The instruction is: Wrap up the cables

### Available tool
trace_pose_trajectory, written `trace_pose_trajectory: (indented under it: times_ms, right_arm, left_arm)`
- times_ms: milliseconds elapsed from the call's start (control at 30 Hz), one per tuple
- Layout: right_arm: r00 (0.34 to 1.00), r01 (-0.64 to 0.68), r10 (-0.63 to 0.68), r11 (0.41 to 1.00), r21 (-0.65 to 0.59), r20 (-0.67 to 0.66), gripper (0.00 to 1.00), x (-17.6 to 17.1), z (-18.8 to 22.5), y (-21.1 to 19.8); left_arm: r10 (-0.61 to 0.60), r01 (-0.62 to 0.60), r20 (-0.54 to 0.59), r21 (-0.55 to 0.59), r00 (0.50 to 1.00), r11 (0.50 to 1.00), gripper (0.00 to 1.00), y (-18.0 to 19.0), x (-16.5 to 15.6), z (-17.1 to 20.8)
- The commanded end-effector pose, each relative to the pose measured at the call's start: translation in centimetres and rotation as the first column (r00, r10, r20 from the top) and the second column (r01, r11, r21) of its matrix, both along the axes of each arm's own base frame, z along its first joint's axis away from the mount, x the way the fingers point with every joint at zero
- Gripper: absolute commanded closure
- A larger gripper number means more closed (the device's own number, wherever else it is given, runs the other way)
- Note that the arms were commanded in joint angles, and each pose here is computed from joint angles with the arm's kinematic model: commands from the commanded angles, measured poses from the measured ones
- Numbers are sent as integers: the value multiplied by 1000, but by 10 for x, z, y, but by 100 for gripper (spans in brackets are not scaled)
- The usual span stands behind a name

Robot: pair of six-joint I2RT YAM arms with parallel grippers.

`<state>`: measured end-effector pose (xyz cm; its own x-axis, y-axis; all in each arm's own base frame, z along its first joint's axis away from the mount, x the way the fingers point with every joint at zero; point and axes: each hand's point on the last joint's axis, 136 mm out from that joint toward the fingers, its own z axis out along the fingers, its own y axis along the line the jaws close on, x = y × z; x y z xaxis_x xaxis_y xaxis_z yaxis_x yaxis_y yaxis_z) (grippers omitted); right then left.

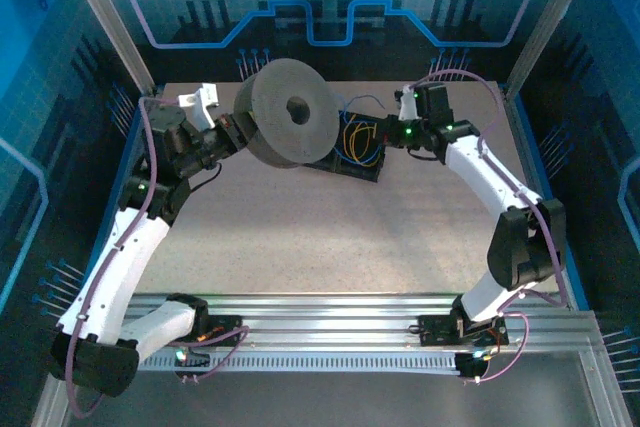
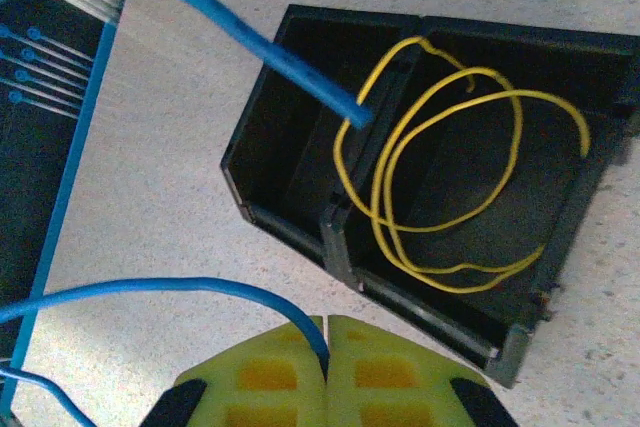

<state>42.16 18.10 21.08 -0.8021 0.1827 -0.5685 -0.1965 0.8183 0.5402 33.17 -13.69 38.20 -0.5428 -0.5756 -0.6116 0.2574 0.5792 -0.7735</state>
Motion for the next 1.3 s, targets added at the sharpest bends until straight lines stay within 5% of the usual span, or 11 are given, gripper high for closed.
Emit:
trace_pose_trajectory:
  times_ms: [0, 300, 533, 867, 1267]
  right_arm:
    - [999, 17, -16, 999, -41, 30, 100, -10, -8, 9]
    - [989, -115, 127, 981, -156, 71, 100, -64, -19, 77]
    - [960, -212, 246, 950, -229, 132, 100, -109, -2, 117]
    - [887, -360, 399, 912, -196, 232, 100, -170, 57, 171]
    - [850, -276, 372, 917, -286, 372, 100, -176, 135, 148]
  left_arm:
    - [150, -116, 205, -167, 967, 979, 100, 25, 8, 74]
    - [338, -302, 136, -227, 931, 926, 100, 53, 42, 62]
    - [458, -445, 94, -132, 884, 886, 100, 72, 71, 36]
    - [556, -562, 91, 216, 826, 799, 100, 78, 118, -11]
    - [445, -432, 123, 557, 887, 709, 100, 31, 132, -57]
